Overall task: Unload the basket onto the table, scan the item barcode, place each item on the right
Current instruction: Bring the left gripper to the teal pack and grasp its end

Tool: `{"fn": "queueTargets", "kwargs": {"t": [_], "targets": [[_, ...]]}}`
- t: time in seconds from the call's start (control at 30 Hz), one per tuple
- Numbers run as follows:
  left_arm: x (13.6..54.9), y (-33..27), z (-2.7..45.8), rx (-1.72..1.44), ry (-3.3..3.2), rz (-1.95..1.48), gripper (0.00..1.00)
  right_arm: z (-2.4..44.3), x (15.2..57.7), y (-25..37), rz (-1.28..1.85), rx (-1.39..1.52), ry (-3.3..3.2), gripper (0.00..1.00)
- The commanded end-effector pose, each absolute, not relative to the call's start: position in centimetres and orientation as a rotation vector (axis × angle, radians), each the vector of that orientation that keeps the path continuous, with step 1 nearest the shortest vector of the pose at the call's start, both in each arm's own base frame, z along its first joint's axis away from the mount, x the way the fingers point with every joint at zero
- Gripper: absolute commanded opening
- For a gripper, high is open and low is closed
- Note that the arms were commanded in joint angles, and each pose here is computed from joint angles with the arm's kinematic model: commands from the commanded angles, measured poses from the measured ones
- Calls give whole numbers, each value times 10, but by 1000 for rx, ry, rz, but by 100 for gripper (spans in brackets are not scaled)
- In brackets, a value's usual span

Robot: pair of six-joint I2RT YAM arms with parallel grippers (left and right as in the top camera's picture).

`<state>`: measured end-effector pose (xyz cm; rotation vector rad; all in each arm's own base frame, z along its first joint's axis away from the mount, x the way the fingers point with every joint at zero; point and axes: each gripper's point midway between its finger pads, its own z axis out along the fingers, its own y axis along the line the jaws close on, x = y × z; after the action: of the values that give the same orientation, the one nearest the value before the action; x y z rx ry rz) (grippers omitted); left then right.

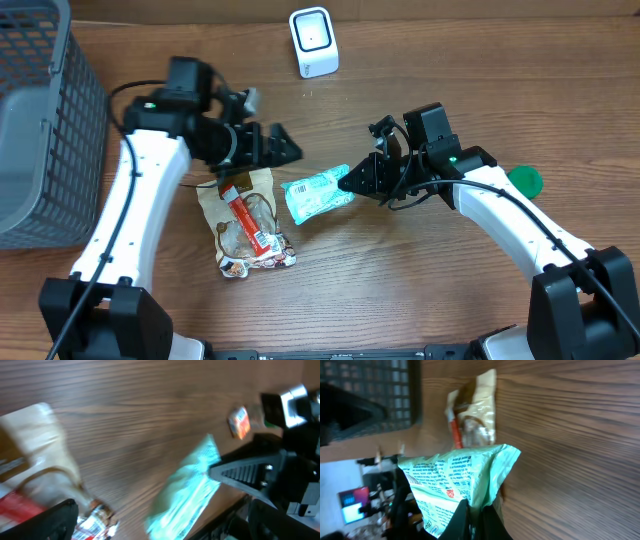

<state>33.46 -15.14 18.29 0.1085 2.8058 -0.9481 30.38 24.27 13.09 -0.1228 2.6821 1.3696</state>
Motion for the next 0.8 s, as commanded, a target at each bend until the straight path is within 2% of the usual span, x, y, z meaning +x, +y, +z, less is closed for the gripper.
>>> {"fn": "queueTargets", "kwargs": {"t": [0.0,0.43,0.57,0.77], "targets": [[324,-177,184,254,2787,-1002,95,166,302,255,1530,-193,2578,4],[315,-193,183,328,2796,-997,95,179,329,244,1542,-94,2492,4],[314,-193,183,328,2802,-999,84,179,335,235,1534,-56,2485,4],[313,-194,183,330,2804,-999,62,180,337,235,1539,-43,2482,4]]}}
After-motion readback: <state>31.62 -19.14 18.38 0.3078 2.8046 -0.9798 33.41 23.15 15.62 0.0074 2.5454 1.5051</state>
